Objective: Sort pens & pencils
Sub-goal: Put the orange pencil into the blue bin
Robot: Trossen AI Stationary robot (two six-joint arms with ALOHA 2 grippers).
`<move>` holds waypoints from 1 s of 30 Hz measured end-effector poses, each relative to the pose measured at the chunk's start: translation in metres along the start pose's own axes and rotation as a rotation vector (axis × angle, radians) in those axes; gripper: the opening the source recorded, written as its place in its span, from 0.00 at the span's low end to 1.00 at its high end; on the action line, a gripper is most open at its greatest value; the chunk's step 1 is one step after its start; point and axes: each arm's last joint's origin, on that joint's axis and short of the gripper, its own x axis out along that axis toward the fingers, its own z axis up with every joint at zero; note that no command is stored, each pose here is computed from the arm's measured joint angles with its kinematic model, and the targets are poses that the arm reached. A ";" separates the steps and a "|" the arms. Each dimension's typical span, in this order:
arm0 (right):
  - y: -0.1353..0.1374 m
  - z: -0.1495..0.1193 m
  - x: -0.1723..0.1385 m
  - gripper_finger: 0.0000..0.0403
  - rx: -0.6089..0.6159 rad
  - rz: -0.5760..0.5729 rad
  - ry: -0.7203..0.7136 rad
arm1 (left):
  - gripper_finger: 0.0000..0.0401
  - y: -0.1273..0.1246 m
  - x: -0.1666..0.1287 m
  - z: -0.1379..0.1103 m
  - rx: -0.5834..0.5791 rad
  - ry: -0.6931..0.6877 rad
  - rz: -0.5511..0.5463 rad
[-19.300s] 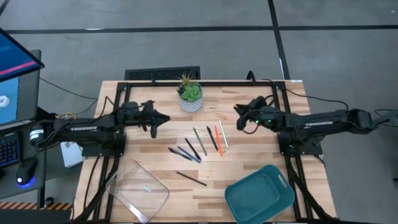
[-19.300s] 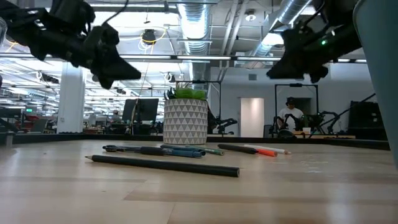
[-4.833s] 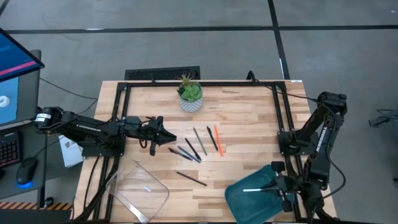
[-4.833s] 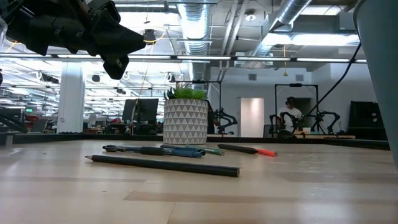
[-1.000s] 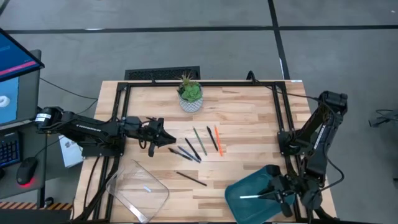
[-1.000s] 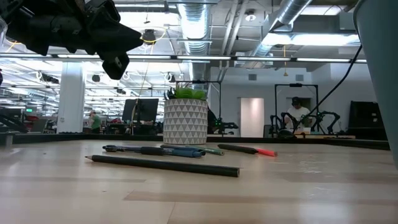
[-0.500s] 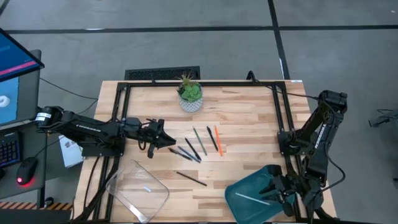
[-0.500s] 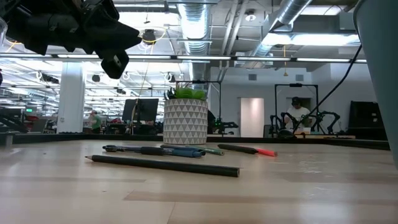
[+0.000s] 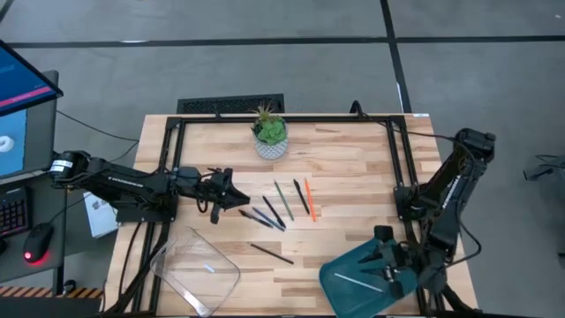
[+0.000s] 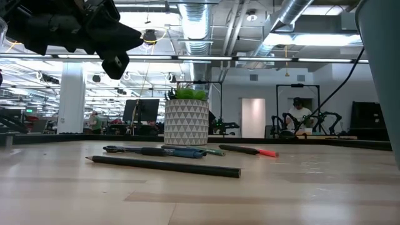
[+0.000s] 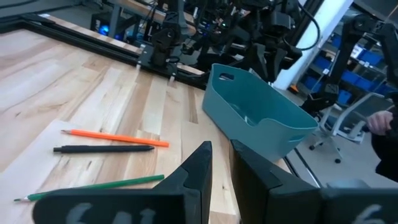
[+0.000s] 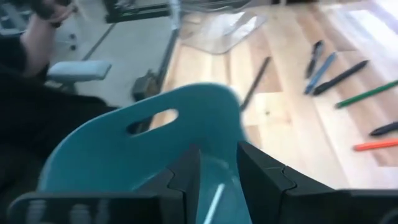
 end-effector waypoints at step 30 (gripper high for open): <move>-0.136 0.048 0.132 0.29 0.551 -0.430 -0.134 | 0.11 0.000 0.000 -0.003 -0.086 0.038 -0.016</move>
